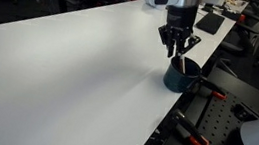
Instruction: Remove the marker from the cup and put it on the table
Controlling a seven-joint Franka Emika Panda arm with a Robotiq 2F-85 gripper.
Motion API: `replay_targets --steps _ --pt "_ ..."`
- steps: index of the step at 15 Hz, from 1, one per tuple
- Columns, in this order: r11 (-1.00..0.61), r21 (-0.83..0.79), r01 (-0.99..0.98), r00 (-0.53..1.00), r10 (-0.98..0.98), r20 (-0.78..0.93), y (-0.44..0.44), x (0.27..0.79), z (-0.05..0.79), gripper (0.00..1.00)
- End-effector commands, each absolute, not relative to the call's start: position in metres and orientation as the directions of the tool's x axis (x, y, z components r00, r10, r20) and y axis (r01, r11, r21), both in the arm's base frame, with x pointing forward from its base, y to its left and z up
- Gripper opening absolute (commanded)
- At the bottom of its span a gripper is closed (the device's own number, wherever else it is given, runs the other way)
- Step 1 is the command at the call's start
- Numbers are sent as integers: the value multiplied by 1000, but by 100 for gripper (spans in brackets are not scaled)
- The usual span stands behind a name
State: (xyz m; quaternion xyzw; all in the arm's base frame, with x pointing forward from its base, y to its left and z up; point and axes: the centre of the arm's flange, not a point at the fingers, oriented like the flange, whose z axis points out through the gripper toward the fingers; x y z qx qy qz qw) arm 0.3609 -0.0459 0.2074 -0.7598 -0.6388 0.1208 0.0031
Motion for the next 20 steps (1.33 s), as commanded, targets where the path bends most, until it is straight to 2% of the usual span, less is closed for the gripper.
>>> replay_targets --steps 1,6,7,9,17,19,20 --pt "-189 -161 969 159 971 -181 -39 328 210 0" --pt "-194 -152 969 165 969 -186 -40 327 213 0" --pt "-196 -154 968 167 968 -185 -40 327 213 26" --pt "-195 -145 970 166 967 -192 -40 327 214 33" --pt "-284 -138 949 245 938 -245 -43 324 259 95" --pt "-275 -202 940 221 942 -254 -55 310 278 100" --pt "-275 -184 944 225 941 -251 -53 352 246 92"
